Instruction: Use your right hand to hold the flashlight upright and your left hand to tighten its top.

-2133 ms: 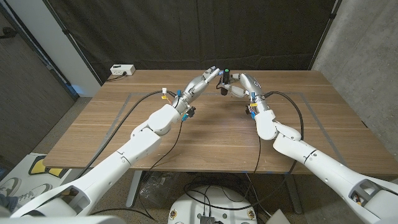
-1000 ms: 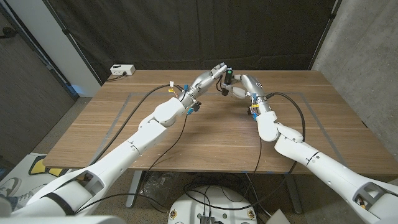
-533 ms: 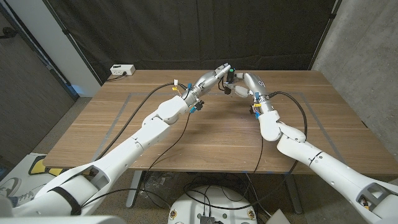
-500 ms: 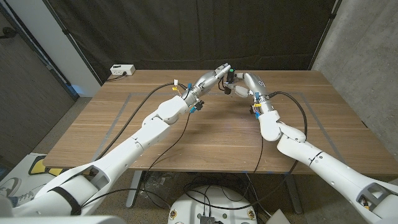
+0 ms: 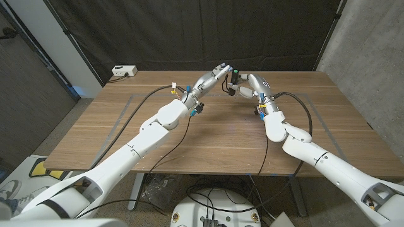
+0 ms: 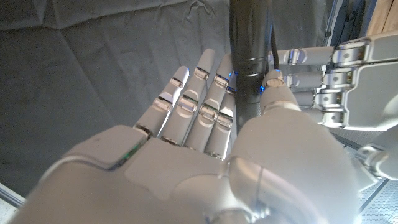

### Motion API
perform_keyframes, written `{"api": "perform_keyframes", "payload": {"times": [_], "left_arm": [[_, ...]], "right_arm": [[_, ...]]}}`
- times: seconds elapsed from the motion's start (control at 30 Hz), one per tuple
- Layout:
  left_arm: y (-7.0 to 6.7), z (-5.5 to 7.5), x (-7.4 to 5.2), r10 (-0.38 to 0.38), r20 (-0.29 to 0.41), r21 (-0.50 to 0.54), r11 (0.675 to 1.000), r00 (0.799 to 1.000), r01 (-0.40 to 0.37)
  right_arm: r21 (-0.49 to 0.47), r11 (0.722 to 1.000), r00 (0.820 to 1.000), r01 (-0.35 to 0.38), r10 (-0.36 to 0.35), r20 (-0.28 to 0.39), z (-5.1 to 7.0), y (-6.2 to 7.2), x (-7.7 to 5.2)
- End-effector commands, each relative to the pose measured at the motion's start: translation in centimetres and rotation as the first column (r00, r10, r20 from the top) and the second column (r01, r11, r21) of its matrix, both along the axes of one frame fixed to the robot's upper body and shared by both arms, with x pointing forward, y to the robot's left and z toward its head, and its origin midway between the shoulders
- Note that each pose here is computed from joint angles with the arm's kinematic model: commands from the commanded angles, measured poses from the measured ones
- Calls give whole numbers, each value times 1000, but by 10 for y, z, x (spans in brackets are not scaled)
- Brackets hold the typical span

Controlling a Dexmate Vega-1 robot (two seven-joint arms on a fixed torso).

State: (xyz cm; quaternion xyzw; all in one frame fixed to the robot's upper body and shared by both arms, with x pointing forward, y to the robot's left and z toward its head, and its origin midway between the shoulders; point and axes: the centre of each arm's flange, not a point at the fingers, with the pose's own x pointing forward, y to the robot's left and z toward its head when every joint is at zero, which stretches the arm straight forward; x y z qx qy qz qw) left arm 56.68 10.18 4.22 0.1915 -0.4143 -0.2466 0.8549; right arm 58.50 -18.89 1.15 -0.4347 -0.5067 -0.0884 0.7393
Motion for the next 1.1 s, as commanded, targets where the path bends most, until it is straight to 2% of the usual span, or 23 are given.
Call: {"api": "perform_keyframes", "payload": {"times": [0.03,0.27,0.87,1.1], "left_arm": [[7,-13,-12,40,-22,-59,997,999,-41],[4,-17,-17,32,-13,-62,998,999,-32],[8,-28,-30,62,16,-138,989,998,-59],[7,-29,-27,63,-5,-124,990,998,-63]], "right_arm": [[-1,1000,1000,-9,9,-9,3,-2,6],[-2,1000,1000,-14,14,-13,3,-1,8],[-17,999,999,-31,31,-15,3,2,11],[-12,999,999,-40,40,-17,3,3,12]]}}
